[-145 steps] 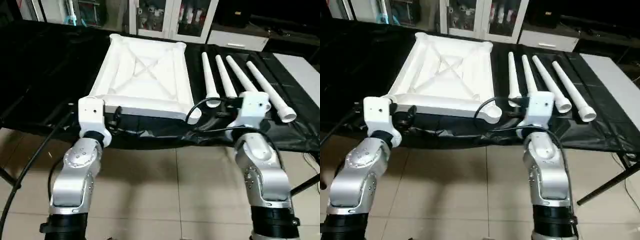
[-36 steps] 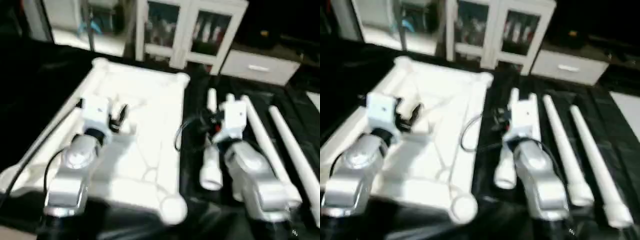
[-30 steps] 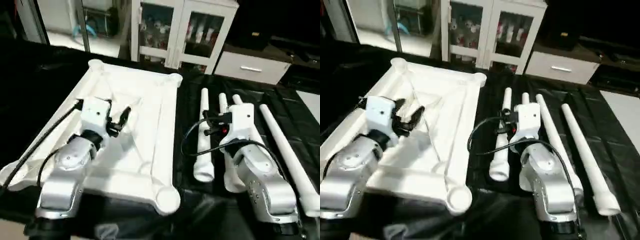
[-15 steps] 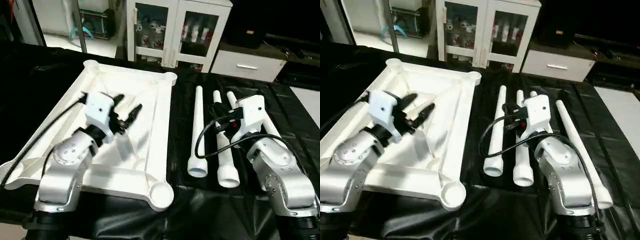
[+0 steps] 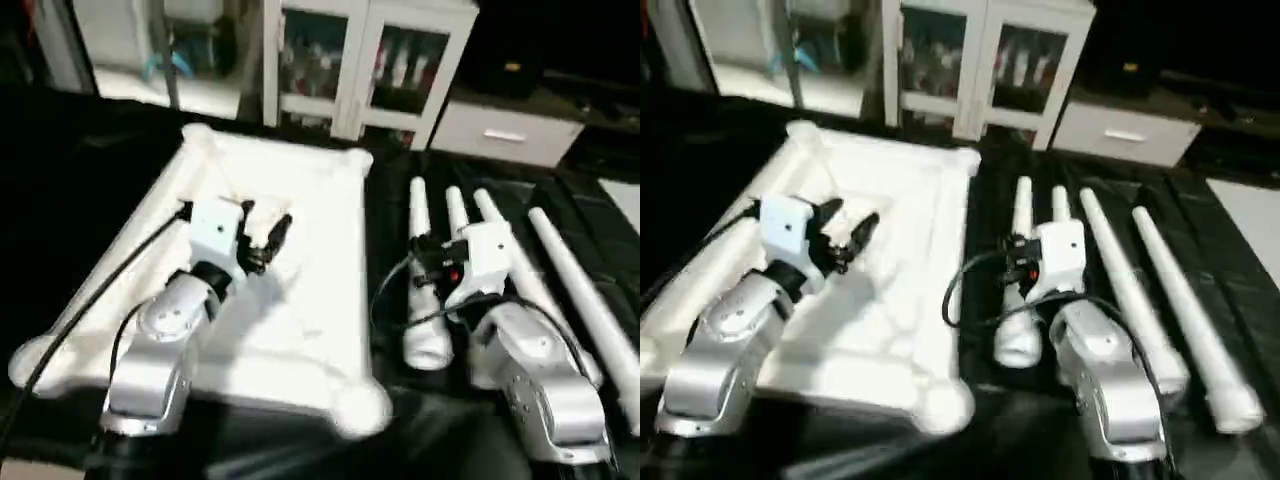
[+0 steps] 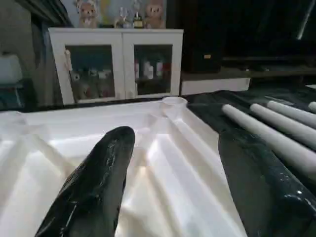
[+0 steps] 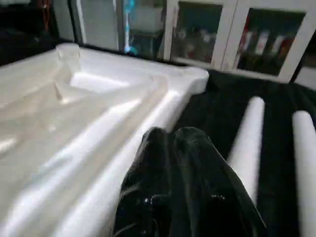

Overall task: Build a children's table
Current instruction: Move to table

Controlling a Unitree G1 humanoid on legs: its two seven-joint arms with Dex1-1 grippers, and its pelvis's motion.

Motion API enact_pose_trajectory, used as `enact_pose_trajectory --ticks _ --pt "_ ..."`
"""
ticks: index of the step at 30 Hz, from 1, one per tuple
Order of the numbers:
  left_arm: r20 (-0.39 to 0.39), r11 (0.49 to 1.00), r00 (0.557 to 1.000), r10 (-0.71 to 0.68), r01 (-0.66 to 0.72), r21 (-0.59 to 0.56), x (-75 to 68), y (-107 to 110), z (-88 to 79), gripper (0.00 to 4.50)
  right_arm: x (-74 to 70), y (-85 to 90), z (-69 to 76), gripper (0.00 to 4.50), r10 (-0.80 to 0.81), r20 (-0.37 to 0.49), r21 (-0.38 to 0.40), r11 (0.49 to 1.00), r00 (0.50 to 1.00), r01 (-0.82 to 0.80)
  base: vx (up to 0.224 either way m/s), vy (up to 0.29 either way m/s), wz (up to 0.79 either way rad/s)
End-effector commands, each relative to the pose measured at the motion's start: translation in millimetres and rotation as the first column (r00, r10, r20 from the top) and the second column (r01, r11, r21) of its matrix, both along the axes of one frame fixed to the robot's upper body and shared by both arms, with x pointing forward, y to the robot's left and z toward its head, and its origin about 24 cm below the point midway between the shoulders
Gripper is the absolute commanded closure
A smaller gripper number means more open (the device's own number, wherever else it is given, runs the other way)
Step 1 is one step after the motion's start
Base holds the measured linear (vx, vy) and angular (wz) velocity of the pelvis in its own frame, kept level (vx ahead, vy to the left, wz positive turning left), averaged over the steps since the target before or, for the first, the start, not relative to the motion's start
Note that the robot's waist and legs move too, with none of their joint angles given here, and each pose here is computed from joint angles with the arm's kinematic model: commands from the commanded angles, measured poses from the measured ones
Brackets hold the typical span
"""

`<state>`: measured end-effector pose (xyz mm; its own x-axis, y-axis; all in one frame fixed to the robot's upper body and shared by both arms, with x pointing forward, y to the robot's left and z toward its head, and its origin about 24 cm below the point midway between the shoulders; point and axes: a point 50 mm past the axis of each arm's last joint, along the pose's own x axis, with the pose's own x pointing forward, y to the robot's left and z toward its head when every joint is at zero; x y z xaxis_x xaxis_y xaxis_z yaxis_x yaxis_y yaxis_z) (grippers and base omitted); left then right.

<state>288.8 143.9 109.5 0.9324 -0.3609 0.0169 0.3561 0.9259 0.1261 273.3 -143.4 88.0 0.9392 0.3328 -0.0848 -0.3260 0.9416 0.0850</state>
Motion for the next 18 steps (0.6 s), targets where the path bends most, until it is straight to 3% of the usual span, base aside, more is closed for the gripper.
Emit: enact_pose_trajectory --ticks 1,4,9,18 --pt "0.032 0.998 0.999 0.003 -0.005 0.058 1.1 -7 2.1 1.36 0.2 -6.9 7.0 4.09 -0.035 0.020 -0.001 0.999 0.999 0.035 -0.101 0.285 -0.19" --pt "0.017 0.999 1.000 -0.011 0.010 0.052 0.4 -12 -0.7 1.36 1.3 -9.8 8.8 4.09 -0.041 0.025 -0.010 0.999 0.999 0.041 -0.090 0.312 -0.06" --pt "0.021 1.000 1.000 0.004 -0.005 0.031 0.3 -16 0.9 1.36 3.2 -13.9 10.7 4.09 -0.048 0.028 -0.020 0.999 0.998 0.049 -0.072 0.103 0.06" --pt "0.010 1.000 1.000 0.025 -0.025 0.018 0.3 -18 -0.1 1.36 10.4 -26.6 18.4 4.09 -0.055 0.060 -0.057 0.997 0.997 0.058 -0.138 -0.080 -0.02"
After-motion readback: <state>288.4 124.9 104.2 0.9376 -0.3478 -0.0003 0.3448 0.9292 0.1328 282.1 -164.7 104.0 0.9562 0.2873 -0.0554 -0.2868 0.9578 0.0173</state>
